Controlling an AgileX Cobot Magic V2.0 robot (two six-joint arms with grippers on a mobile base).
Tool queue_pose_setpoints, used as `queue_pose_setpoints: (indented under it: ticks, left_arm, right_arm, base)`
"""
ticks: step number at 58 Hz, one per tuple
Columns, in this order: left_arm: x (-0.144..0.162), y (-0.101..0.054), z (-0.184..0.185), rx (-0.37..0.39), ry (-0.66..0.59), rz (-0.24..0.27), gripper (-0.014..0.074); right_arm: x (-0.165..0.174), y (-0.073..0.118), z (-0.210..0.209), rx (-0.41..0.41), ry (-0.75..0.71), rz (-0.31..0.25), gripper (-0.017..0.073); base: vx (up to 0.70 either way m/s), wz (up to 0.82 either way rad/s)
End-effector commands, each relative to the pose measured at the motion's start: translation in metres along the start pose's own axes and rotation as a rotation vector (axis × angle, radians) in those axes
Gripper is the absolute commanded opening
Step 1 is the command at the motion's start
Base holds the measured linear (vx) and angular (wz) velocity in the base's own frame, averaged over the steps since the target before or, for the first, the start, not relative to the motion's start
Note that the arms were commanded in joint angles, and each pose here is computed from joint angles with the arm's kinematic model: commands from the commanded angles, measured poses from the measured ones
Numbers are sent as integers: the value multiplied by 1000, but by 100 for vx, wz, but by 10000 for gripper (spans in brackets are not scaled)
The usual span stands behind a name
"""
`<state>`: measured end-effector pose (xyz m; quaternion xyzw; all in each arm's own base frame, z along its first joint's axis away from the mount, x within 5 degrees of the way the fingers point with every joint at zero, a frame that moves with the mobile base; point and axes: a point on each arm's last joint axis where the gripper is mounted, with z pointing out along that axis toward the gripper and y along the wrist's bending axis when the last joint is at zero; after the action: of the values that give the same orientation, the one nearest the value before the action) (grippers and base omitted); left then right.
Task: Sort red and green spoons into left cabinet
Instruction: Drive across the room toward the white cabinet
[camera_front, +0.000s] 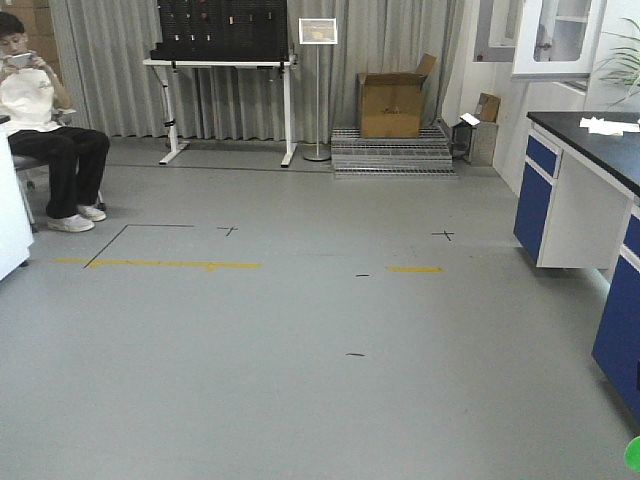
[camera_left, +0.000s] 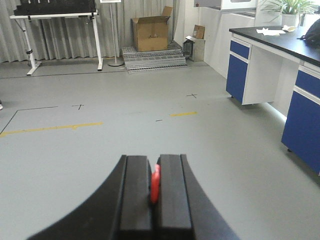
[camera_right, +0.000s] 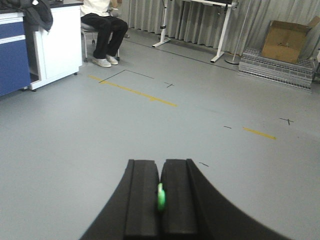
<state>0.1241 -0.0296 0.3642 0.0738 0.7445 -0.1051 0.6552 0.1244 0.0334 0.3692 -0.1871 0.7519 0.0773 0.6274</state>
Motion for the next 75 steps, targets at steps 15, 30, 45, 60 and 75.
queue_pose_setpoints:
  ticks: [15,30,45,60,75]
  left_arm:
    - [-16,0,-3,-10,-101,-17,-3]
    - [-16,0,-3,-10,-101,-17,-3]
    - [-16,0,-3,-10,-101,-17,-3]
    - [-16,0,-3,-10,-101,-17,-3]
    - [-16,0,-2,-10,-99,-17,-3]
  right_arm:
    - [-12,-5,-3,46,-72,18,-3]
    - [-12,-5,-3,46,-72,18,-3]
    - [-12,-5,-3,46,-72,18,-3]
    - [-12,-5,-3,46,-72,18,-3]
    - [-12,-5,-3,46,-72,18,-3]
  base:
    - [46,-9]
    - [50,-5]
    - [53,1]
    - [54,0]
    - [57,-5]
